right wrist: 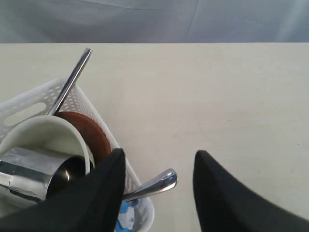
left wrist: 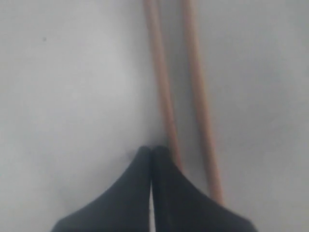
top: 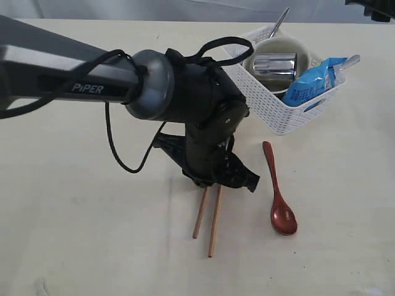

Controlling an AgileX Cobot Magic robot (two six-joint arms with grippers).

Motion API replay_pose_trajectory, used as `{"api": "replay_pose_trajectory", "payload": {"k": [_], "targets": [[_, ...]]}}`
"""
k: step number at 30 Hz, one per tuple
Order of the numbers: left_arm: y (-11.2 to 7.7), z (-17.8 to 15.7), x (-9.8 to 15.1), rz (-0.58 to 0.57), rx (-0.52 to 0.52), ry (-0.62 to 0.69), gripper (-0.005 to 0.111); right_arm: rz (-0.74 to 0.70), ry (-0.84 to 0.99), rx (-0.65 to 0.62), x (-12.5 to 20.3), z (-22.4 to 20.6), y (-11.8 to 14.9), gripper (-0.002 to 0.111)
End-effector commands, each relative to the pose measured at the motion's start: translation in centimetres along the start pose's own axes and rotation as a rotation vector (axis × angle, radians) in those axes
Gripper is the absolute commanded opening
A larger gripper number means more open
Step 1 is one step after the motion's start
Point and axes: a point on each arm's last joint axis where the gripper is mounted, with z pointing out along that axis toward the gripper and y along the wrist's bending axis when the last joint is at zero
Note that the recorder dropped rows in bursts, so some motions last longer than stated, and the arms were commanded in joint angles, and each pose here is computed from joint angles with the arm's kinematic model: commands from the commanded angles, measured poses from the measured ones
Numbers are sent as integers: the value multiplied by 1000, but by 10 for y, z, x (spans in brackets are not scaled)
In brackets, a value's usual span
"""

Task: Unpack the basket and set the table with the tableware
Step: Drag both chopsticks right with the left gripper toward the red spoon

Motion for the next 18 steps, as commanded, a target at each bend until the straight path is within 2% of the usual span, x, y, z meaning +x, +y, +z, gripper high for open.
{"api": "replay_pose_trajectory", "payload": {"k": [1, 5, 12, 18], "targets": [[-16, 5, 4, 26, 37, -18, 0, -5, -3, 7, 0, -1, -2, 44], [-17, 5, 5, 20, 40, -16, 0, -1, -3, 6, 0, -1, -2, 44], [-25, 4, 4, -47, 132, -31, 0, -1, -3, 6, 0, -1, -2, 44], [-28, 3, 2, -72, 169, -46, 0, -1, -3, 6, 0, -1, -2, 44]]}}
